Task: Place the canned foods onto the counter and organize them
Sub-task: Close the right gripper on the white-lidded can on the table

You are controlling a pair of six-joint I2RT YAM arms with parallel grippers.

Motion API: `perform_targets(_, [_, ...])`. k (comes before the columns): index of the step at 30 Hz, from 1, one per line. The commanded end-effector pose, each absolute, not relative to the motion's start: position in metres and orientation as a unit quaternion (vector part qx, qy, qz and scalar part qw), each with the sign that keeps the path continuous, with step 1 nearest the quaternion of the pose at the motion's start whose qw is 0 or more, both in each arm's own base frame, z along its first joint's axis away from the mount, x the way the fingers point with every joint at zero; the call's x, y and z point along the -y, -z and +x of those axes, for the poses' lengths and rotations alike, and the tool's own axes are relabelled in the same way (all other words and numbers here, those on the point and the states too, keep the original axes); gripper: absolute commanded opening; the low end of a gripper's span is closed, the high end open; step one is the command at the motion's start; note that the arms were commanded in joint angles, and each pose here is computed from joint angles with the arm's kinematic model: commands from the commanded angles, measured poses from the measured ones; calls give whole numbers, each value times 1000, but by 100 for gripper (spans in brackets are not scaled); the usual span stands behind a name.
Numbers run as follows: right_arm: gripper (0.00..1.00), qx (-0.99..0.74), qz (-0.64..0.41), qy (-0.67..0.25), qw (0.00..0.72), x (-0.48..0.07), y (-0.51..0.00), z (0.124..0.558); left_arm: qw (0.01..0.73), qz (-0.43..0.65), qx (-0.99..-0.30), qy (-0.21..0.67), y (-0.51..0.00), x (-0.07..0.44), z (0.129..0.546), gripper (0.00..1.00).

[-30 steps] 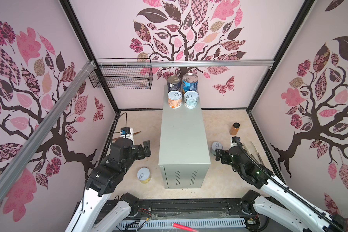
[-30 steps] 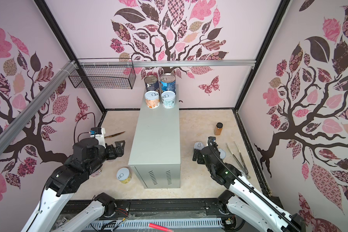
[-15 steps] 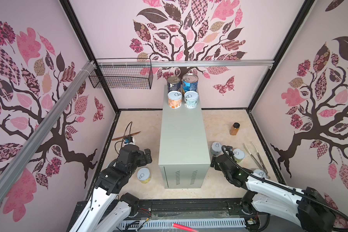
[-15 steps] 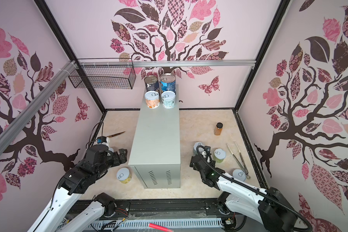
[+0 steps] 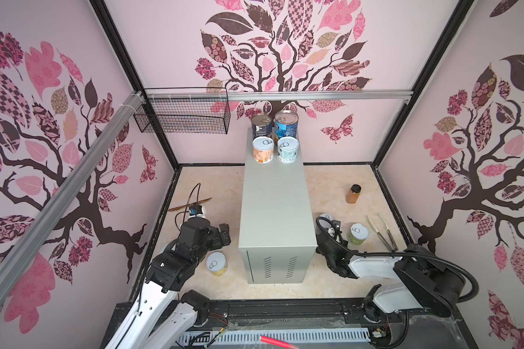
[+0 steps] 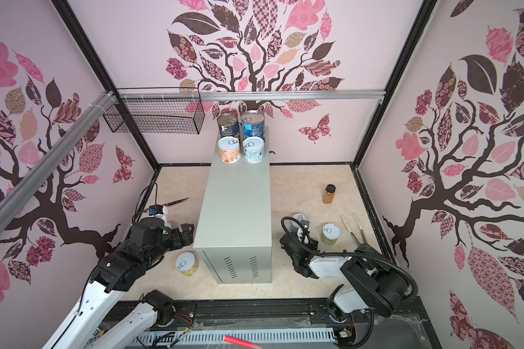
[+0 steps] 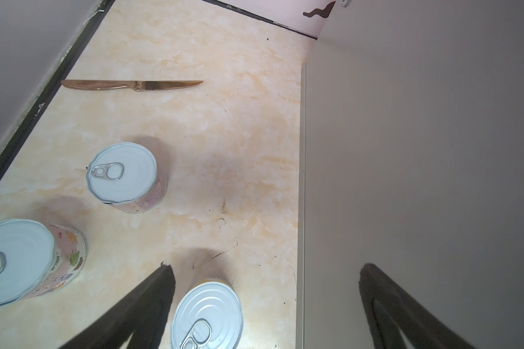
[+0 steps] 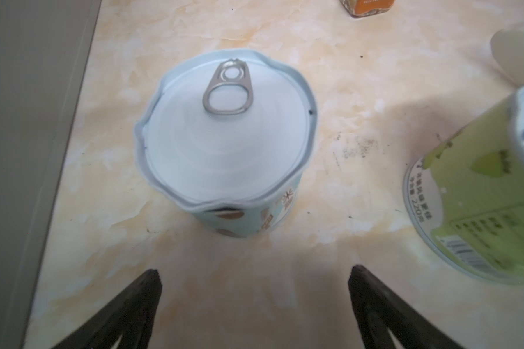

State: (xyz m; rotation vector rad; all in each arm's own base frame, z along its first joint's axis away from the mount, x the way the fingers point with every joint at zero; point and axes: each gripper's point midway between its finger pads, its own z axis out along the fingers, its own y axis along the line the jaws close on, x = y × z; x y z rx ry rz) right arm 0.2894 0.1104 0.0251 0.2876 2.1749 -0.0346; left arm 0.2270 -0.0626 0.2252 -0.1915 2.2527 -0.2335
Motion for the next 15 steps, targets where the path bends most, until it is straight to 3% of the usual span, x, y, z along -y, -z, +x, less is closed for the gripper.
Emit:
perform_targets(1, [100, -859, 120, 22, 497, -118, -38, 312, 416, -59, -902, 97, -218, 68, 228, 98])
perform_targets(15, [100, -863, 121, 35, 490, -121, -24, 357, 423, -52, -899, 105, -222, 69, 228, 98])
